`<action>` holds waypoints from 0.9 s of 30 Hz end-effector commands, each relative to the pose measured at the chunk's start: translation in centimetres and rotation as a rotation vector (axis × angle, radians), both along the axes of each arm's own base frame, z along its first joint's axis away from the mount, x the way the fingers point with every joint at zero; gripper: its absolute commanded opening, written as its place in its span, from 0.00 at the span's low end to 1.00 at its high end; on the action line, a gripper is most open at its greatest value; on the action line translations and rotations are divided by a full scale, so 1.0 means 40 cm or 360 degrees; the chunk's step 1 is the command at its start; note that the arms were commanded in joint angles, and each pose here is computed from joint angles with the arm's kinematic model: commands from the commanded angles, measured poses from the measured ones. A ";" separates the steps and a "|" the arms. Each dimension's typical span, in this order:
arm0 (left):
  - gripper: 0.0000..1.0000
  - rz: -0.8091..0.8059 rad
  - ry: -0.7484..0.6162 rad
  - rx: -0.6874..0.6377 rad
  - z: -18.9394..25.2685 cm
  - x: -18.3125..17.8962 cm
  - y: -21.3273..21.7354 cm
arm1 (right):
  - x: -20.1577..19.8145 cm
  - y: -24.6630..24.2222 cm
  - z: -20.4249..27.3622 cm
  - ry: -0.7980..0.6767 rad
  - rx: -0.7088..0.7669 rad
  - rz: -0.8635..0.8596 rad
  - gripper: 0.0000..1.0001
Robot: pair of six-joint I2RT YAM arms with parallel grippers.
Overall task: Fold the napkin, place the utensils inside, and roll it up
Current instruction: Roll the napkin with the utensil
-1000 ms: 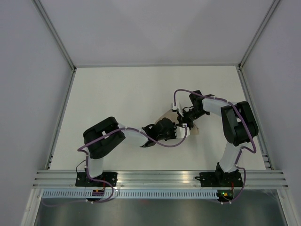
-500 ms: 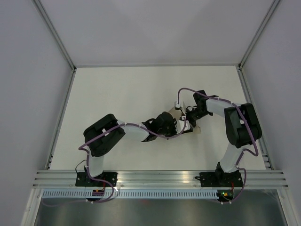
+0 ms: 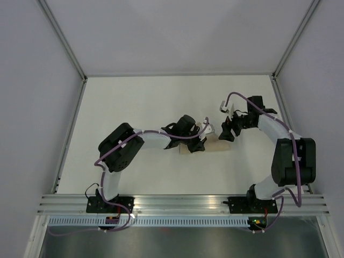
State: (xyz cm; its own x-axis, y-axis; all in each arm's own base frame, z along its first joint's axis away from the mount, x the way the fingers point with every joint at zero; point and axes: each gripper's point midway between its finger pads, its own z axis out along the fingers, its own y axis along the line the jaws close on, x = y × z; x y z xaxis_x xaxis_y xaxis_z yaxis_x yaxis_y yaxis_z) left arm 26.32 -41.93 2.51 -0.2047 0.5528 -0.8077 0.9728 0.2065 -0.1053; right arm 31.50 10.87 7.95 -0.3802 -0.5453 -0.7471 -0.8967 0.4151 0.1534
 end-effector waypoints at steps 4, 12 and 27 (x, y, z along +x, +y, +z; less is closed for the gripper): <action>0.02 0.0035 0.0673 0.0218 -0.125 -0.104 0.111 | -0.054 0.020 0.121 -0.0425 0.0103 0.0055 0.79; 0.05 0.0011 0.1101 0.0258 -0.152 -0.126 0.116 | -0.123 0.041 0.030 -0.0643 -0.0085 0.0186 0.84; 0.09 0.0071 0.1293 0.0352 -0.162 -0.125 0.122 | -0.130 0.150 -0.041 -0.0807 -0.0243 0.0351 0.85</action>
